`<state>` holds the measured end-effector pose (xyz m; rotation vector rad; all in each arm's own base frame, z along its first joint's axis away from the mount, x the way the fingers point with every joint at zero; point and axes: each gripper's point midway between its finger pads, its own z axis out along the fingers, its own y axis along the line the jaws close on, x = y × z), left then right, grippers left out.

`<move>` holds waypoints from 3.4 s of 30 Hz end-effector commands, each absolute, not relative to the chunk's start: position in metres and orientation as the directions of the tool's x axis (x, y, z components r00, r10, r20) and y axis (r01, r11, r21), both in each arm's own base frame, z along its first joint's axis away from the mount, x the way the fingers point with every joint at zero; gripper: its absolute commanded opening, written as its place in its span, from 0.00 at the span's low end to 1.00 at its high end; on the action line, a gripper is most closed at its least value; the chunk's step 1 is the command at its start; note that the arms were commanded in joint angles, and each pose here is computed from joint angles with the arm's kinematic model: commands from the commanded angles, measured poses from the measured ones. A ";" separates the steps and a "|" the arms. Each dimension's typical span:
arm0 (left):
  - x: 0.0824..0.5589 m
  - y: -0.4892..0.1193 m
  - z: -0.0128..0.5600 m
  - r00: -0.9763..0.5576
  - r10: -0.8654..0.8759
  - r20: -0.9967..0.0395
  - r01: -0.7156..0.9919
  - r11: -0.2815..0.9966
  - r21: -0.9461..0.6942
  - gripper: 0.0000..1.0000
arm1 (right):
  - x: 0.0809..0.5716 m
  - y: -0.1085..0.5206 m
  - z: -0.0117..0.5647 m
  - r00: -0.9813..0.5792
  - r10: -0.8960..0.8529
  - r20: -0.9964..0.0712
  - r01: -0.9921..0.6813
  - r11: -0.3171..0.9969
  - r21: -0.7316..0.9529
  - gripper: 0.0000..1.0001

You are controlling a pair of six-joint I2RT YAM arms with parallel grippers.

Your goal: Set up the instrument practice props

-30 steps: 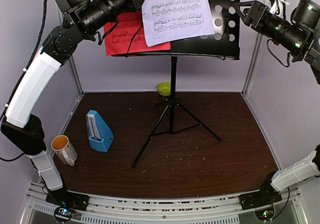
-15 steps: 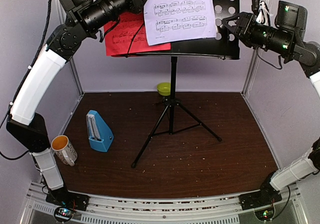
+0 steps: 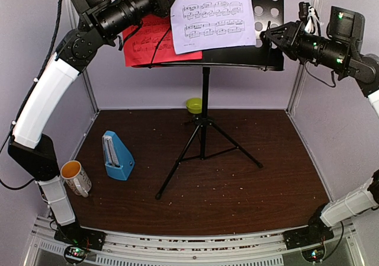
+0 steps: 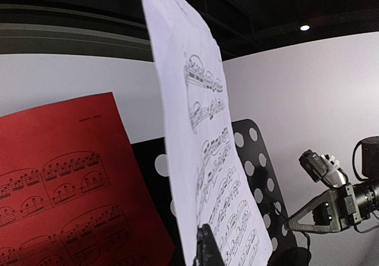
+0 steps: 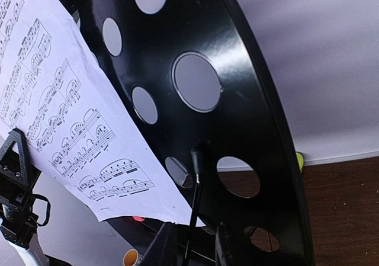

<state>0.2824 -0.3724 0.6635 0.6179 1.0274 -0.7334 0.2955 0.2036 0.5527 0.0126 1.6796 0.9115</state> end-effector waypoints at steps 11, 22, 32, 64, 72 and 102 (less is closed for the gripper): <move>0.280 -0.369 0.677 0.389 -0.265 -0.882 0.765 0.627 0.149 0.00 | 0.285 0.211 0.570 -0.271 0.425 -0.864 -0.563 0.658 0.500 0.00; 0.276 -0.393 0.674 0.427 -0.278 -0.860 0.802 0.555 0.219 0.00 | 0.269 0.216 0.578 -0.135 0.395 -0.909 -0.682 0.628 0.374 0.00; 0.273 -0.410 0.671 0.455 -0.308 -0.836 0.824 0.502 0.264 0.00 | 0.262 0.225 0.575 -0.111 0.384 -0.917 -0.736 0.588 0.335 0.00; 0.277 -0.435 0.649 0.416 -0.313 -0.854 0.865 0.427 0.265 0.07 | 0.252 0.224 0.572 -0.061 0.371 -0.927 -0.768 0.576 0.281 0.00; 0.277 -0.433 0.652 0.415 -0.318 -0.852 0.863 0.433 0.258 0.29 | 0.252 0.223 0.571 -0.058 0.369 -0.928 -0.765 0.581 0.279 0.00; 0.283 -0.440 0.647 0.422 -0.338 -0.841 0.861 0.441 0.255 0.00 | 0.249 0.223 0.570 -0.059 0.374 -0.925 -0.772 0.570 0.280 0.00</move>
